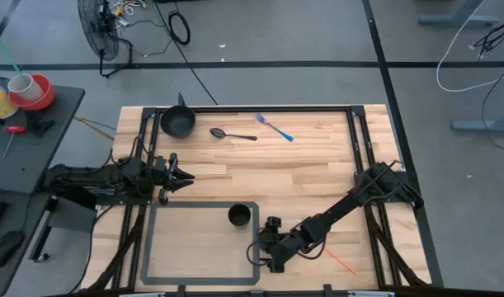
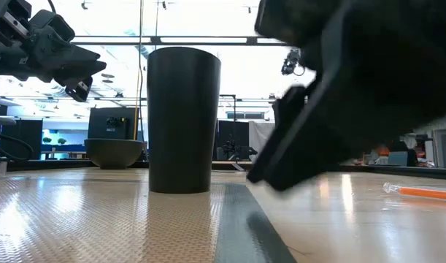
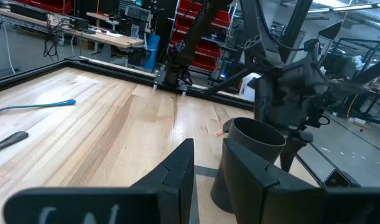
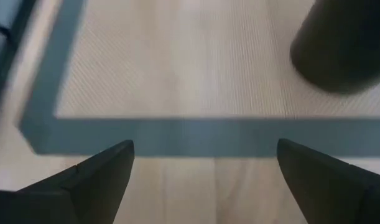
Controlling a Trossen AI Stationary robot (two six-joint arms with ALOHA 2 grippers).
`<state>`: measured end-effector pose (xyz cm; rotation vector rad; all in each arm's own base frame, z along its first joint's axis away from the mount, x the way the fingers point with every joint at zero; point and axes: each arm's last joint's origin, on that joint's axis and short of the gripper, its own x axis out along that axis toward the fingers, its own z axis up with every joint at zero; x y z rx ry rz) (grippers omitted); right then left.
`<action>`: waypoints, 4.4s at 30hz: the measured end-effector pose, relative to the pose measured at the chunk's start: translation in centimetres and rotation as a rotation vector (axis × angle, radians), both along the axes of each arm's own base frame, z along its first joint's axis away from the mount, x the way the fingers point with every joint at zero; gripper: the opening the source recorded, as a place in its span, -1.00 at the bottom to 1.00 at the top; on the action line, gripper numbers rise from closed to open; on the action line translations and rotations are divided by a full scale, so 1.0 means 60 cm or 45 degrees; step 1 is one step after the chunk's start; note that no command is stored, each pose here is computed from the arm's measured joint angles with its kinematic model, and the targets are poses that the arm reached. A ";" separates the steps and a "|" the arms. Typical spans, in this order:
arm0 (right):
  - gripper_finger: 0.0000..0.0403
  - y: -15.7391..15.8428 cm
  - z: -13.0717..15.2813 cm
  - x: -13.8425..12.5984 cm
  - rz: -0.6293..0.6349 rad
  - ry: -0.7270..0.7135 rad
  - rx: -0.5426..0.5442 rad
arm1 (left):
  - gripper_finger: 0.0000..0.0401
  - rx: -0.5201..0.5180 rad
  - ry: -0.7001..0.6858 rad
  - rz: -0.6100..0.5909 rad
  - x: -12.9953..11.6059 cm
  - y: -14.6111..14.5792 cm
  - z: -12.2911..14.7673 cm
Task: Pick & Place Utensil
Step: Put the black cup on the top right of the transparent mat, then put the orange straw into the black cup
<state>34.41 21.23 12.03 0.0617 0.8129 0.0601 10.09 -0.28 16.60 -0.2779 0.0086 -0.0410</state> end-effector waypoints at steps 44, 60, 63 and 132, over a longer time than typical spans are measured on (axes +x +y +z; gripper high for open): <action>-0.10 -0.069 0.023 -0.121 -0.808 0.848 0.128 | -0.55 0.000 0.000 0.000 0.000 0.000 0.000; -0.67 -0.065 0.021 -0.115 -0.828 0.828 0.201 | -0.55 0.000 0.000 0.000 0.000 0.000 0.000; -0.71 -0.065 0.020 -0.115 -0.829 0.826 0.201 | -0.55 0.000 0.000 0.000 0.000 0.000 0.000; -0.97 -0.127 0.388 -0.035 -0.387 -1.339 -0.126 | -0.55 0.000 0.000 0.000 0.000 0.000 0.000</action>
